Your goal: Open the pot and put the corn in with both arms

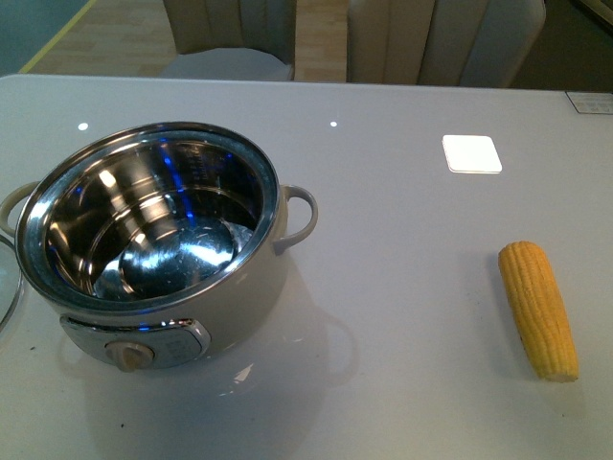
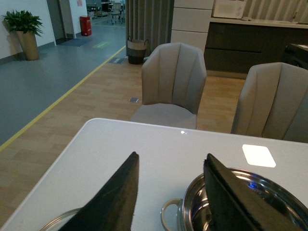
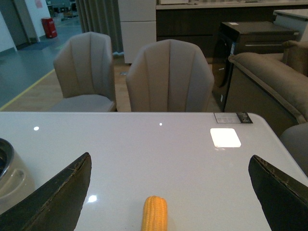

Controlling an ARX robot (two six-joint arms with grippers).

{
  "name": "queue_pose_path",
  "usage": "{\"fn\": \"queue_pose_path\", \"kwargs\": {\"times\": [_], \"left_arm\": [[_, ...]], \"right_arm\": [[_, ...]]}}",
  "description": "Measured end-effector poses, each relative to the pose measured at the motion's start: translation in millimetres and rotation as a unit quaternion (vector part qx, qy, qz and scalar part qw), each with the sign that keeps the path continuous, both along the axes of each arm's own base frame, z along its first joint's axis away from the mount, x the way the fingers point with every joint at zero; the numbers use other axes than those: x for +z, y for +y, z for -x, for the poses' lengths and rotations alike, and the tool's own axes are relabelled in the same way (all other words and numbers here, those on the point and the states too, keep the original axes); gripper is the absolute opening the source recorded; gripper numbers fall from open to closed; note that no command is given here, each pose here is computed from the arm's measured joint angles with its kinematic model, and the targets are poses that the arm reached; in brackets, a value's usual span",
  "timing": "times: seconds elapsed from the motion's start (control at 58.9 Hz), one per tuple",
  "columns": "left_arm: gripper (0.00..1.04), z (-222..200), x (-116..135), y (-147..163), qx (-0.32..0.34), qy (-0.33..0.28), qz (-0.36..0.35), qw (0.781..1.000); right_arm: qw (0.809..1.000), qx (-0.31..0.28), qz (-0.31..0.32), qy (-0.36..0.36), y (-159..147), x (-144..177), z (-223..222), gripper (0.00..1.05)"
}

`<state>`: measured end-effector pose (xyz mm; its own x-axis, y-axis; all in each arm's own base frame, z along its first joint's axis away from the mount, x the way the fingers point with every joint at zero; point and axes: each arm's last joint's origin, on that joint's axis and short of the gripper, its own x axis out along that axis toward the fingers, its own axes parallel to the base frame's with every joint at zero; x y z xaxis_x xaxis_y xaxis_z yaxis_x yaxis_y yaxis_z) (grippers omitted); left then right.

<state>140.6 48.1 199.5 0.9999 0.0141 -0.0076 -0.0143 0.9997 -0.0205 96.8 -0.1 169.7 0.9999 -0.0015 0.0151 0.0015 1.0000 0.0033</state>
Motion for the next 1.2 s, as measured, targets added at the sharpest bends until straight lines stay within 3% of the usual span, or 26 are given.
{"fn": "queue_pose_path", "kwargs": {"times": [0.187,0.696,1.204], "left_arm": [[0.04,8.4,-10.0,-17.4,-0.001,0.000,-0.003,1.000],[0.03,24.8,-26.9,-47.3,-0.009,-0.010,-0.006,1.000],[0.03,41.7,-32.9,-47.9,-0.006,0.000,-0.006,1.000]], "right_arm": [[1.000,0.000,0.000,0.000,0.0,0.0,0.0,0.96],[1.000,0.000,0.000,0.000,0.0,0.0,0.0,0.96],[1.000,0.000,0.000,0.000,0.0,0.0,0.0,0.96]]}}
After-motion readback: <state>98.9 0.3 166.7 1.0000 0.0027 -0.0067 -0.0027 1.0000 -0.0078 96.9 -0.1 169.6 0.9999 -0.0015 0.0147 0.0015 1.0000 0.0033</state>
